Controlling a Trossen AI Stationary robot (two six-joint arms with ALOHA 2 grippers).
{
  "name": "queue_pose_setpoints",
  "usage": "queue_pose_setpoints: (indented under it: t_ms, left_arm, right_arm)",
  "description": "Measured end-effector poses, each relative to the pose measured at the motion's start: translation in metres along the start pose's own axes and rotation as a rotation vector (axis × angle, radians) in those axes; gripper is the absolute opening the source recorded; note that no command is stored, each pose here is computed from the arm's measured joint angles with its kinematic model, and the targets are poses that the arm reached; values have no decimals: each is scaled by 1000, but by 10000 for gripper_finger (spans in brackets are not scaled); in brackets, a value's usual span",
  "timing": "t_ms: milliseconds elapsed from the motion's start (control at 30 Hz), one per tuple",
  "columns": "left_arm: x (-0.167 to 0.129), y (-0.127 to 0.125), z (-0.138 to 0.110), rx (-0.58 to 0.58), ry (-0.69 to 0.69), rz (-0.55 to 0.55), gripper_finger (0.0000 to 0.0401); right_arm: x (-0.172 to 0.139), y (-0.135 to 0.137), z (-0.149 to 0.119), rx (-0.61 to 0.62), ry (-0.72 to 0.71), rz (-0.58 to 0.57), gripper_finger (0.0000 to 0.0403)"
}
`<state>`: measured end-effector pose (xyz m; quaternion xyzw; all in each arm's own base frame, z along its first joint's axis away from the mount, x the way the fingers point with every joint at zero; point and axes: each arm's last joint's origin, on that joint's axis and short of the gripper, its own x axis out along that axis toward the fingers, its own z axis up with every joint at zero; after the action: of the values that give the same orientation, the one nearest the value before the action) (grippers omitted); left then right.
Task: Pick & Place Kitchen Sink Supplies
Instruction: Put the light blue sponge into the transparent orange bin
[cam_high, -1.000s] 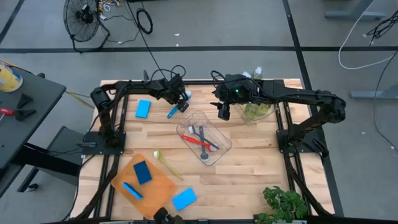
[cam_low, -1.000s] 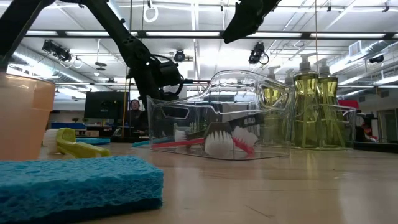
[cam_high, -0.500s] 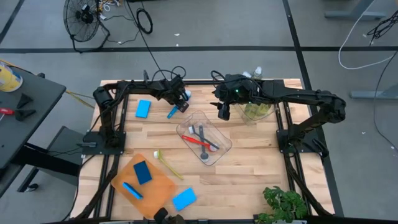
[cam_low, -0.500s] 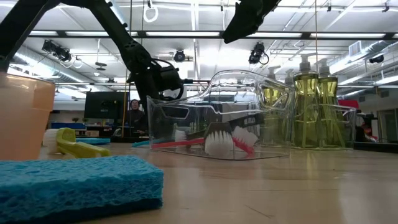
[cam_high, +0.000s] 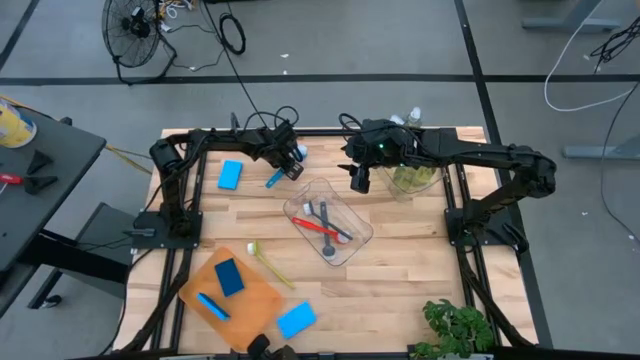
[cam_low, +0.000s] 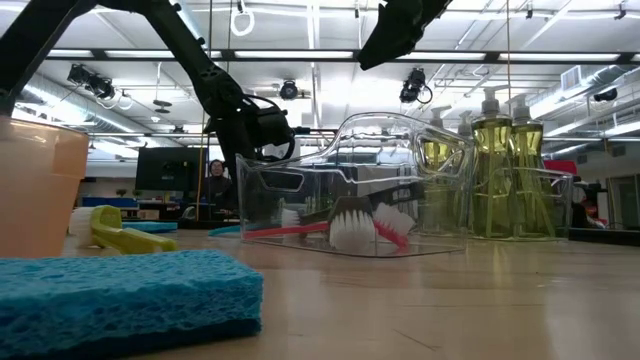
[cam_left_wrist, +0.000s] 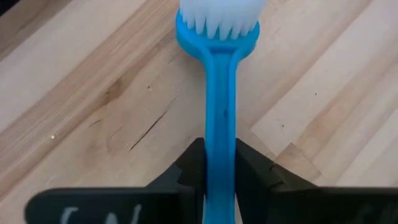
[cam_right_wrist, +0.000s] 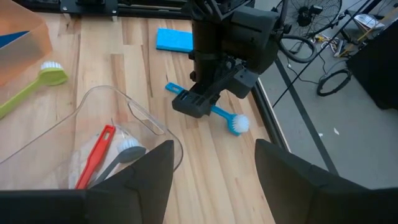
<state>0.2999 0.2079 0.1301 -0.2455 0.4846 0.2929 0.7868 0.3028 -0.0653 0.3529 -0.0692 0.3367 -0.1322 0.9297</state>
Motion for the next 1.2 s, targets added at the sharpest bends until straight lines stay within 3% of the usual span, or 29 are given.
queue_pose_setpoints:
  t_ms: [600,1200]
  left_arm:
    - [-16,-3,0,7,11,-64,62]
    - [-101,-11,9,72,-173,-154,63]
  right_arm:
    - [0,0,0,0,0,0,225]
    - [0,0,0,3,0,0,225]
